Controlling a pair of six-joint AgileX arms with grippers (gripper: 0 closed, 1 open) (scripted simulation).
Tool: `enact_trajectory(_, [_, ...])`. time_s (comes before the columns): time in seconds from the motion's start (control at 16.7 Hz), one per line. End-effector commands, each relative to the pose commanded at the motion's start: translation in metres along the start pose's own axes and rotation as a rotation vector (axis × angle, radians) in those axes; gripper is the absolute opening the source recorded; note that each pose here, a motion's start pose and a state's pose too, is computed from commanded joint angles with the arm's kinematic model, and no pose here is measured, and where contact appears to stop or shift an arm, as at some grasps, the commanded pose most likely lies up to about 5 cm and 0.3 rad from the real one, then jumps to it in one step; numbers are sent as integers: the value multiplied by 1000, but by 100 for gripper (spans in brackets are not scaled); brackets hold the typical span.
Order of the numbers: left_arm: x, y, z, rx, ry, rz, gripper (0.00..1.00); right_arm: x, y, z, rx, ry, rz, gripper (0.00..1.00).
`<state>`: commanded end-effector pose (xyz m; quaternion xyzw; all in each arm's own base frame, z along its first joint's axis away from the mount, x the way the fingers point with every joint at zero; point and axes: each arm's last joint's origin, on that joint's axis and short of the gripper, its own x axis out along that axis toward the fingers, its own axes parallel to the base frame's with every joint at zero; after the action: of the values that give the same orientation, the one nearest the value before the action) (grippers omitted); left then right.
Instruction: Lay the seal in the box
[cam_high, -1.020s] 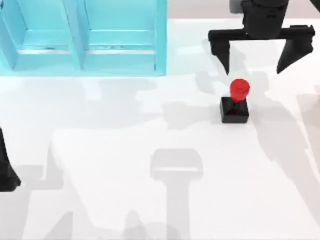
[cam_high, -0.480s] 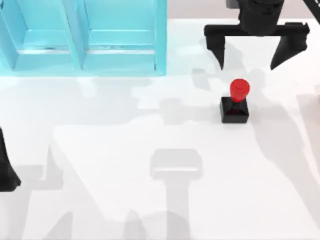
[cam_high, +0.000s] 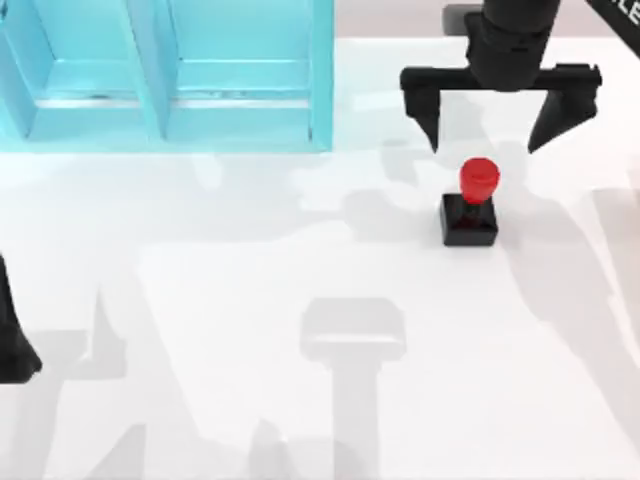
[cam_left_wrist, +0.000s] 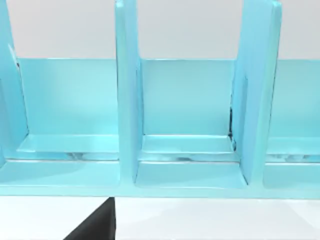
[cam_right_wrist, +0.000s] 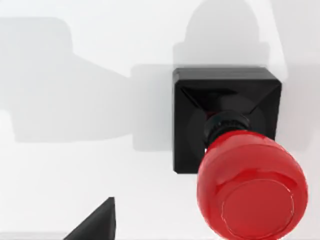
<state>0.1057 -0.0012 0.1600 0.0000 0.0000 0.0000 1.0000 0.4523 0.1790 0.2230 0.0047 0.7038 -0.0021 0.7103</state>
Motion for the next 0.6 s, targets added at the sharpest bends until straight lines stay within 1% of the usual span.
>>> enact_trajectory(0.36, [0,0,0,0,0,0,100,59,-1,-5,1,22,-9,100])
enact_trajectory(0.6, [0,0,0,0,0,0,100,73,-2,-9,0,10,-4,100])
